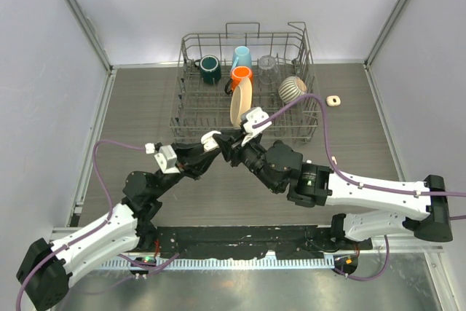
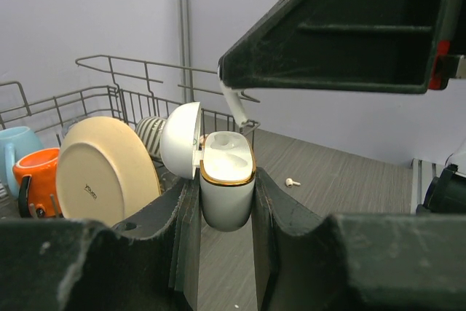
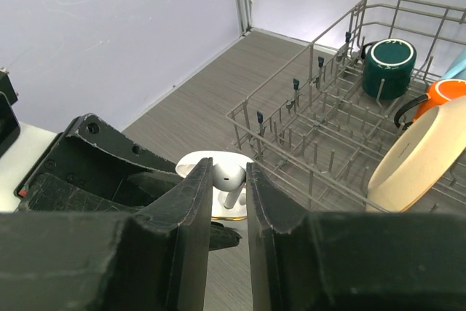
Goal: Insert the wireless bluetooth earbuds into the charging case
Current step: Place the earbud in the charging case.
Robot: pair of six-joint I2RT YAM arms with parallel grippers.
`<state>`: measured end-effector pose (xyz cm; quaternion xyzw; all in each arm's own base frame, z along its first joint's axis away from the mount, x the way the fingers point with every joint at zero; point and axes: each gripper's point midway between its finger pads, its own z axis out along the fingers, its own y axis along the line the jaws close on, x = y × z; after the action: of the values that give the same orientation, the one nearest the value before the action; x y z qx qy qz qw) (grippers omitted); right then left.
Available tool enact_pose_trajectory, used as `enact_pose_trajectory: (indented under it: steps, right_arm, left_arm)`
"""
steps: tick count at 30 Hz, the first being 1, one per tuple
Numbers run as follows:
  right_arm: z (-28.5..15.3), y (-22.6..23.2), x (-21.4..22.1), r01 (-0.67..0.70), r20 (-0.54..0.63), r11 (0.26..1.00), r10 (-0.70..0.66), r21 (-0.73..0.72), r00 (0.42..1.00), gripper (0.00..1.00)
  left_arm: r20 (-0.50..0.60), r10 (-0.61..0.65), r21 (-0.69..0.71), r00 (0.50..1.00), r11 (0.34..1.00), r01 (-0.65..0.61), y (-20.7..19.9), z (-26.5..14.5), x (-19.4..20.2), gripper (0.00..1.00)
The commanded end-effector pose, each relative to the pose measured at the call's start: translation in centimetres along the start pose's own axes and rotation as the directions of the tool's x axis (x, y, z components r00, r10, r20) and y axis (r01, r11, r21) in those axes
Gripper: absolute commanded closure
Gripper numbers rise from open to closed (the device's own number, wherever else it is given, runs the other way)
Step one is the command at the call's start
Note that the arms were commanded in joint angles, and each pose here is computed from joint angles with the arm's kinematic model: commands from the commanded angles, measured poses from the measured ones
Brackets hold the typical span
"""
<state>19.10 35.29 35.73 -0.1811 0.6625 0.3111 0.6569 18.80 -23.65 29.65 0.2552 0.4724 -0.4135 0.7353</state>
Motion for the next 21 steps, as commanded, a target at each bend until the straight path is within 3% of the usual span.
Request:
enact_pose_trajectory:
  steps: [1,21]
  right_arm:
    - [0.3,1.3,-2.2,-0.05,0.039,0.998,0.051,-0.032,0.998,0.99]
    - [0.5,-0.2,-0.6,0.037,0.011,0.999,-0.038,0.039,0.999,0.99]
  left_arm:
    - [0.091,0.021,0.021,0.996,1.0,-0.023,-0.4,0.9,-3.2,1.0]
    - [0.114,0.026,0.039,0.993,0.999,-0.031,-0.8,0.6,-4.0,1.0]
